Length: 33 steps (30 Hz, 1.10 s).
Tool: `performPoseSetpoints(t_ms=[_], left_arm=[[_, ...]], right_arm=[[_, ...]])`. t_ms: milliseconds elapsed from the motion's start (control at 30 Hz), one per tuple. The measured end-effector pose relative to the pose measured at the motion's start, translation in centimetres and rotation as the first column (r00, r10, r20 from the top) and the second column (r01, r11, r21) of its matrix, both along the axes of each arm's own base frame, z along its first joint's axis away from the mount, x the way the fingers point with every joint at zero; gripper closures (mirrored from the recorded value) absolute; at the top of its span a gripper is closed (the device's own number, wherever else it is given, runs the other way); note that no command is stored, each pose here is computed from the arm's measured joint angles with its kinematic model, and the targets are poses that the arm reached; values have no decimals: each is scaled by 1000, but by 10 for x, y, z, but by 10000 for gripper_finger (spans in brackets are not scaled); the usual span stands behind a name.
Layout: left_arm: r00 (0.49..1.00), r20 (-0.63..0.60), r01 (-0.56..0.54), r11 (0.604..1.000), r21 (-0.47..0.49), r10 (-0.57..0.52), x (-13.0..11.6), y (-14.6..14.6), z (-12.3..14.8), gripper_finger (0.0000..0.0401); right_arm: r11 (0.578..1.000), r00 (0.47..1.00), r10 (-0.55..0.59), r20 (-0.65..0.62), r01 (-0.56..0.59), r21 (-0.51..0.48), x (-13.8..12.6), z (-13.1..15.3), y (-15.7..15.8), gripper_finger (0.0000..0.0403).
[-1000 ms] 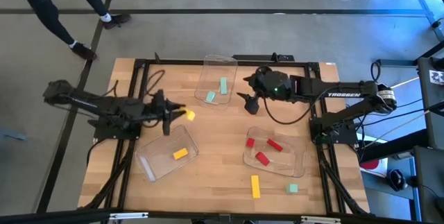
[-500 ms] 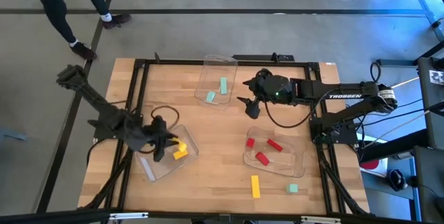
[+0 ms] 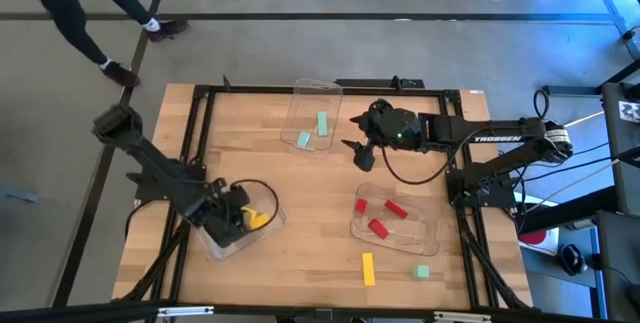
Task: Sort & place blocks by color
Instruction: Put the top yellow block into the bottom left transparent bin, then put the yellow block into the bottom left transparent bin
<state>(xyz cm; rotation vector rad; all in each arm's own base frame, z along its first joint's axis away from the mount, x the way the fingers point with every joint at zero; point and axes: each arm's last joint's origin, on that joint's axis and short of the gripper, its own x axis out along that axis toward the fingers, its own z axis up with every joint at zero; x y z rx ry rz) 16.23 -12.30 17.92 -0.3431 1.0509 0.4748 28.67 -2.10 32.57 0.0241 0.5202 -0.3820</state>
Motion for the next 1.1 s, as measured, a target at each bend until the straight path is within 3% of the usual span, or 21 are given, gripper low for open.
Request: performPoseSetpoints(t_ms=[233,467,567,667,833,967,1000,1100], left_arm=[[999,-8,-34,999,19,34,6,-1,-9,311],[1000,9,-7,999,36,7,7,-1,-8,238],[1000,-7,13,999,49,-13,7,-1,-6,229],[1000,-17,25,998,65,-24,8,1,13,227],[981,146,91,966,240,-129,9,6,71,225],[922,299,78,875,477,-245,7,16,108,224],[912,315,72,857,510,-264,6,21,114,224],[882,392,19,853,521,-260,9,38,120,230]], right_arm=[[1000,1000,0,4,0,-1,0,0,0,92],[1000,1000,1,7,-1,-2,0,1,0,92],[1000,1000,1,7,-1,-2,0,1,0,92],[1000,1000,1,6,-1,-3,0,1,0,92],[1000,1000,2,-11,-2,-4,0,-1,0,92],[1000,998,2,-67,-2,1,-3,-5,0,92],[1000,996,-1,-86,2,6,-4,-7,0,92],[999,991,-22,-134,27,39,-8,-12,0,92]])
